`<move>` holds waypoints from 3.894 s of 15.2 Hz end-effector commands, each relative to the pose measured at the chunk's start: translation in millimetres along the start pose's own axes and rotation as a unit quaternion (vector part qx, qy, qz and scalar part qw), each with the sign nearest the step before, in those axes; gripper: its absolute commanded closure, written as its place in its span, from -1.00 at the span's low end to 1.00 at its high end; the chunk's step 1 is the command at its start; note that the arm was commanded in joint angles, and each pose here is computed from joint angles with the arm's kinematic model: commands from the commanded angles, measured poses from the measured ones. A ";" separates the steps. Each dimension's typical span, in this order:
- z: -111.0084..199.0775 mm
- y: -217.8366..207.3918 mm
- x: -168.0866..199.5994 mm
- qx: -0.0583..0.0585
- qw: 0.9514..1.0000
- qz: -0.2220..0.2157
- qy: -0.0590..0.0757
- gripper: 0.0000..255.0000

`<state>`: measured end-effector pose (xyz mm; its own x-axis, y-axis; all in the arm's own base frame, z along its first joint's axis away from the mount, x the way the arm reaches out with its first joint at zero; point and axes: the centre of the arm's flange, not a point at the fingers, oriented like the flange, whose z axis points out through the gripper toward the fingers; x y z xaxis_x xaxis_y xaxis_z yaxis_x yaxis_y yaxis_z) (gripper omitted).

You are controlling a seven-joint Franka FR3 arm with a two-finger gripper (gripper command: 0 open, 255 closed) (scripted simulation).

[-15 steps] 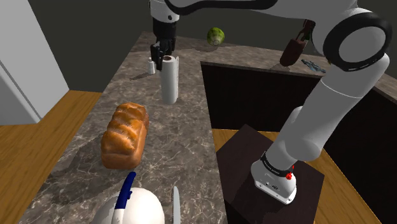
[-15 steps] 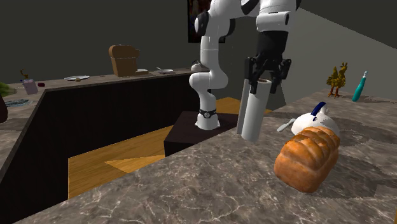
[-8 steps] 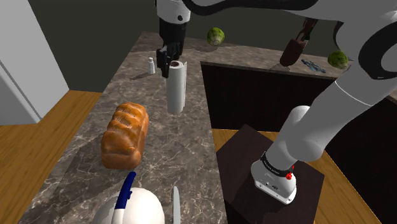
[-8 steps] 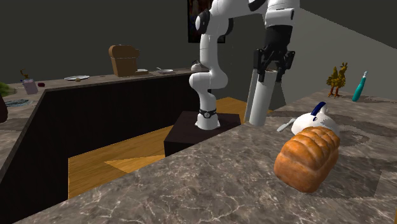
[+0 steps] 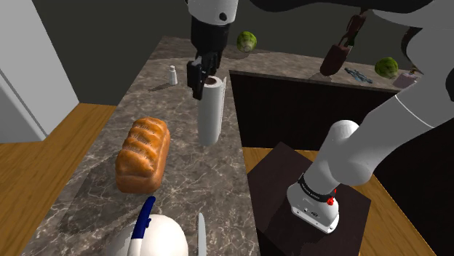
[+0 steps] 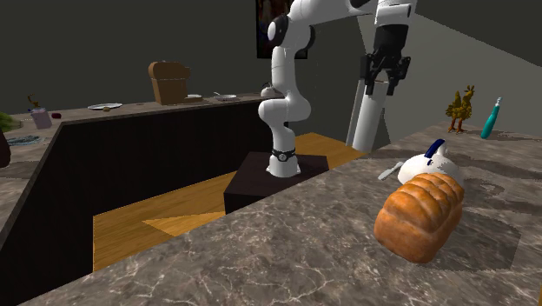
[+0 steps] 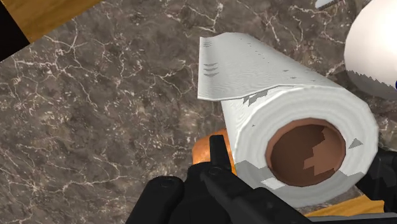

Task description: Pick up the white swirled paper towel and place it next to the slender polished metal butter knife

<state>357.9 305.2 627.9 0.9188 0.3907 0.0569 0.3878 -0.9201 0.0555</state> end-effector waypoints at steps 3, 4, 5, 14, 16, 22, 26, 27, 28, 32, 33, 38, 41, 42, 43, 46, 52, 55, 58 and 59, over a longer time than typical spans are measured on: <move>-14.9 -39.4 -32.1 0.000 1.000 0.000 0.000 1.00; -19.2 -48.9 -40.1 0.000 1.000 0.000 0.000 1.00; -23.6 -58.5 -48.2 0.000 1.000 0.000 0.000 1.00; -62.3 -144.3 -120.6 0.000 1.000 0.000 0.000 1.00; -70.9 -163.4 -136.7 0.000 1.000 0.000 0.000 1.00; -96.8 -220.7 -185.0 0.000 1.000 0.000 0.000 1.00; -114.0 -258.8 -217.1 0.000 1.000 0.000 0.000 1.00; -118.3 -268.4 -225.2 0.000 1.000 0.000 0.000 1.00; -122.6 -277.9 -233.2 0.000 1.000 0.000 0.000 1.00; -139.9 -316.1 -265.4 0.000 1.000 0.000 0.000 1.00; -144.2 -325.6 -273.5 0.000 1.000 0.000 0.000 1.00; -130.7 -343.6 -288.9 0.000 1.000 0.000 0.000 1.00; -115.0 -344.5 -289.8 0.000 1.000 0.000 0.000 1.00; -109.7 -344.8 -290.1 0.000 1.000 0.000 0.000 1.00; -104.4 -345.1 -290.4 0.000 1.000 0.000 0.000 1.00; -88.6 -346.0 -291.3 0.000 1.000 0.000 0.000 1.00; -57.1 -347.7 -293.1 0.000 1.000 0.000 0.000 1.00; -41.3 -348.6 -294.0 0.000 1.000 0.000 0.000 1.00; -25.5 -349.5 -294.9 0.000 1.000 0.000 0.000 1.00; -20.2 -349.8 -295.2 0.000 1.000 0.000 0.000 1.00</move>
<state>-50.5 512.3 617.5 0.9192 0.3899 0.0559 0.3870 -0.9204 0.0561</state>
